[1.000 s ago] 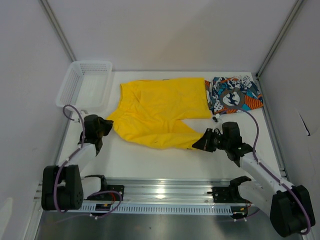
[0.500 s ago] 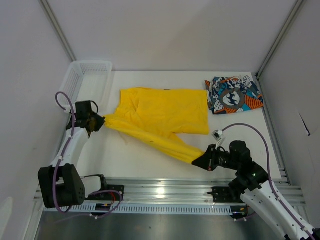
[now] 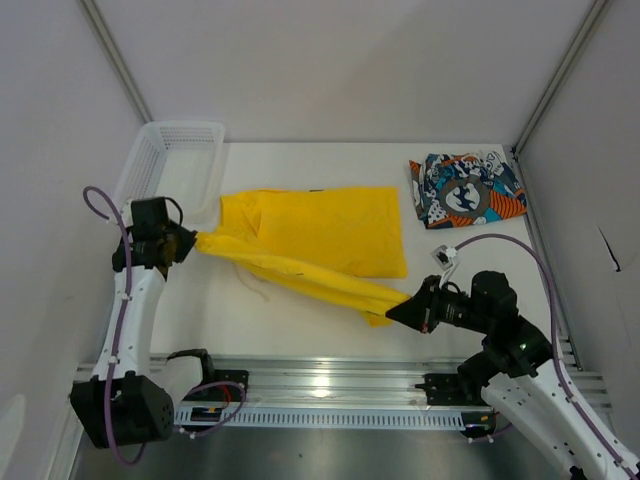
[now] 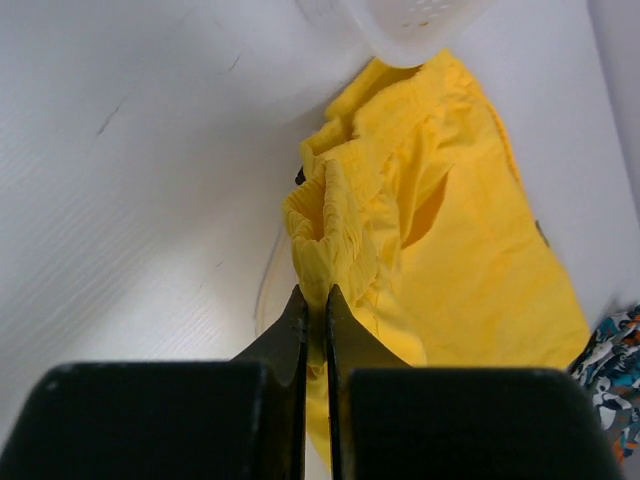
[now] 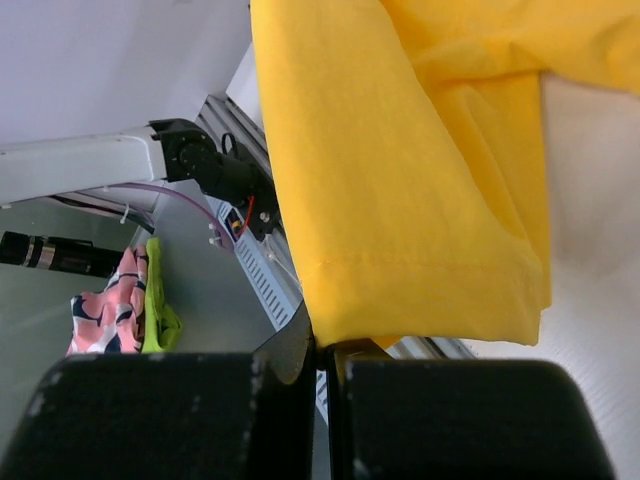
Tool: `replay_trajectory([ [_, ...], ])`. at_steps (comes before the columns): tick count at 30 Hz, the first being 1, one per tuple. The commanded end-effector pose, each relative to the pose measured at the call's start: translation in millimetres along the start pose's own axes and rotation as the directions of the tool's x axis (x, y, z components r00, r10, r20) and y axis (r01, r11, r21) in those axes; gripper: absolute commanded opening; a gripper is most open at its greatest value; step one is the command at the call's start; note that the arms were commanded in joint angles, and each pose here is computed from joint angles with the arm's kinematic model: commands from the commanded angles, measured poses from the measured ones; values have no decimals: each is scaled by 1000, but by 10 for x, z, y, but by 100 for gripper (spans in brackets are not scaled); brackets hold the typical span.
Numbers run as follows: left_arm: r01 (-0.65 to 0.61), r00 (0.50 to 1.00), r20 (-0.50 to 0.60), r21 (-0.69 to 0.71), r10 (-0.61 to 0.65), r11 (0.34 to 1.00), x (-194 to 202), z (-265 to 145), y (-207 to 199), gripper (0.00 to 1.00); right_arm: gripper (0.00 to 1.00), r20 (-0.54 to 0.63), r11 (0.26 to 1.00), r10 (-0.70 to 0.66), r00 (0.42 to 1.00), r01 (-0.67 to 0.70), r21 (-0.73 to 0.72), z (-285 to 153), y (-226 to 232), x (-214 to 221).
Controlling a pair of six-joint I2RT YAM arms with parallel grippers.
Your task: Fold and stack the shorts
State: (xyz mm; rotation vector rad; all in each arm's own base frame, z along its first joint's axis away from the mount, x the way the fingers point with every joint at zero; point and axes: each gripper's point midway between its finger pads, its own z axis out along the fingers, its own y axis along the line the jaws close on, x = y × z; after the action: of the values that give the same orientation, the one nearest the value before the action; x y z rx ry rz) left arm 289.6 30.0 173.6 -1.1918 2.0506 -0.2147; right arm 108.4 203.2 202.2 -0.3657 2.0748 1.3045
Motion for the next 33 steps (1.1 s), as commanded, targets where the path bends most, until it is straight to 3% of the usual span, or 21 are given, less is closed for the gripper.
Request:
replay_trajectory([
  [1,33,995,96,11,-33,999,-339,-232,-101,0,0,49,995,-80,996,82,-52,-95,267,-229],
  [7,85,995,51,55,-88,995,-300,-174,-136,0,0,88,990,-139,986,138,22,-67,301,-575],
  [13,149,987,51,79,-153,986,-408,-134,-264,0,0,49,981,-142,989,134,142,167,95,-913],
  [21,204,977,36,86,-208,975,-635,39,-476,0,0,122,986,-13,992,-8,165,315,-346,-1446],
  [33,250,968,-39,46,-248,967,-746,483,-672,0,0,131,967,138,982,-162,194,649,-944,-1830],
])
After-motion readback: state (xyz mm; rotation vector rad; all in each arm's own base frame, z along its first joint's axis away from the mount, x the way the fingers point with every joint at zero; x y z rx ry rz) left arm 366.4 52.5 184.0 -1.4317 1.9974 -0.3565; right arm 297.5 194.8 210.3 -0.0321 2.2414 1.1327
